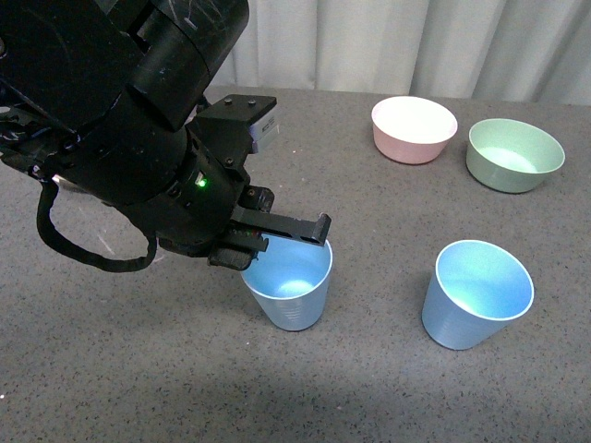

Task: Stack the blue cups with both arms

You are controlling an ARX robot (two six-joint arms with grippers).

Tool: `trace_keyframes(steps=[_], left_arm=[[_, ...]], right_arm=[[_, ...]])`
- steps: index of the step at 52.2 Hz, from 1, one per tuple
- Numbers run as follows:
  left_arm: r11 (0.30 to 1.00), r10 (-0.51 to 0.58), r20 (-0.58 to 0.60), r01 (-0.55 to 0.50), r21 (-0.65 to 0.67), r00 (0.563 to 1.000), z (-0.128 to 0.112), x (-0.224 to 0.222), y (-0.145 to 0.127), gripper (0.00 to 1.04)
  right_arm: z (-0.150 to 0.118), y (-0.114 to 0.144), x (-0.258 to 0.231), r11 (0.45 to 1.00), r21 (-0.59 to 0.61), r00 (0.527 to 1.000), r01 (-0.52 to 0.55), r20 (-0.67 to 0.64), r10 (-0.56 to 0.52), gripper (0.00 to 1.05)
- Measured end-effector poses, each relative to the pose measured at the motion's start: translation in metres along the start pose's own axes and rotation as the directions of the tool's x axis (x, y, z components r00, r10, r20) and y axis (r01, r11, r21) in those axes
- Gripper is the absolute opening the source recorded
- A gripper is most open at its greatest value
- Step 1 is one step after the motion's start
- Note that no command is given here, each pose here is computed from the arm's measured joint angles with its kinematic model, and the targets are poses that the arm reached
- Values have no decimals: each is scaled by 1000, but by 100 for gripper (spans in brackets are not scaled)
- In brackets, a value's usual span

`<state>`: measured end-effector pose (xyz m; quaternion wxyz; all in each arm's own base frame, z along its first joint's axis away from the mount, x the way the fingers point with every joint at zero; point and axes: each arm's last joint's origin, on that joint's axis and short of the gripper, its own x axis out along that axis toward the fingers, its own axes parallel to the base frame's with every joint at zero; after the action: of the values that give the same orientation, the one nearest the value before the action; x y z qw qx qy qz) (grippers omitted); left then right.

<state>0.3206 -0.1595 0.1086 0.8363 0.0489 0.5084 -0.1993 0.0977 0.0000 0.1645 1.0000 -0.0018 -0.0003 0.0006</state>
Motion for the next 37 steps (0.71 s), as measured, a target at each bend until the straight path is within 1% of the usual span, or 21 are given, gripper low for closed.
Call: trace_keyframes(steps=[10, 12, 14, 24, 25, 29, 31, 34, 36, 37], left_arm=[[1000, -16, -8, 16, 3, 1000, 0, 0, -2, 4], [1000, -21, -12, 21, 1, 1000, -1, 0, -3, 6], [1000, -20, -14, 20, 1, 1000, -1, 0, -3, 12], [1000, -23, -7, 23, -13, 1000, 0, -2, -3, 47], [1000, -23, -2, 23, -16, 1000, 1, -4, -4, 53], [1000, -22, 21, 22, -19, 1000, 4, -10, -4, 67], [1000, -17, 42, 19, -25, 999, 8, -17, -3, 76], [999, -7, 56, 9, -39, 998, 10, -23, -2, 83], [999, 4, 77, 0, -47, 997, 12, -30, -1, 91], [999, 4, 79, 0, -48, 997, 12, -30, 0, 92]], right_arm=[[0, 0, 0, 1000, 0, 1000, 0, 0, 0, 95], [0, 0, 0, 1000, 0, 1000, 0, 0, 0, 95], [0, 0, 0, 1000, 0, 1000, 0, 0, 0, 95], [0, 0, 0, 1000, 0, 1000, 0, 0, 0, 95], [0, 0, 0, 1000, 0, 1000, 0, 0, 0, 95], [0, 0, 0, 1000, 0, 1000, 0, 0, 0, 95], [0, 0, 0, 1000, 0, 1000, 0, 0, 0, 95], [0, 0, 0, 1000, 0, 1000, 0, 0, 0, 95], [0, 0, 0, 1000, 0, 1000, 0, 0, 0, 95], [0, 0, 0, 1000, 0, 1000, 0, 0, 0, 95]])
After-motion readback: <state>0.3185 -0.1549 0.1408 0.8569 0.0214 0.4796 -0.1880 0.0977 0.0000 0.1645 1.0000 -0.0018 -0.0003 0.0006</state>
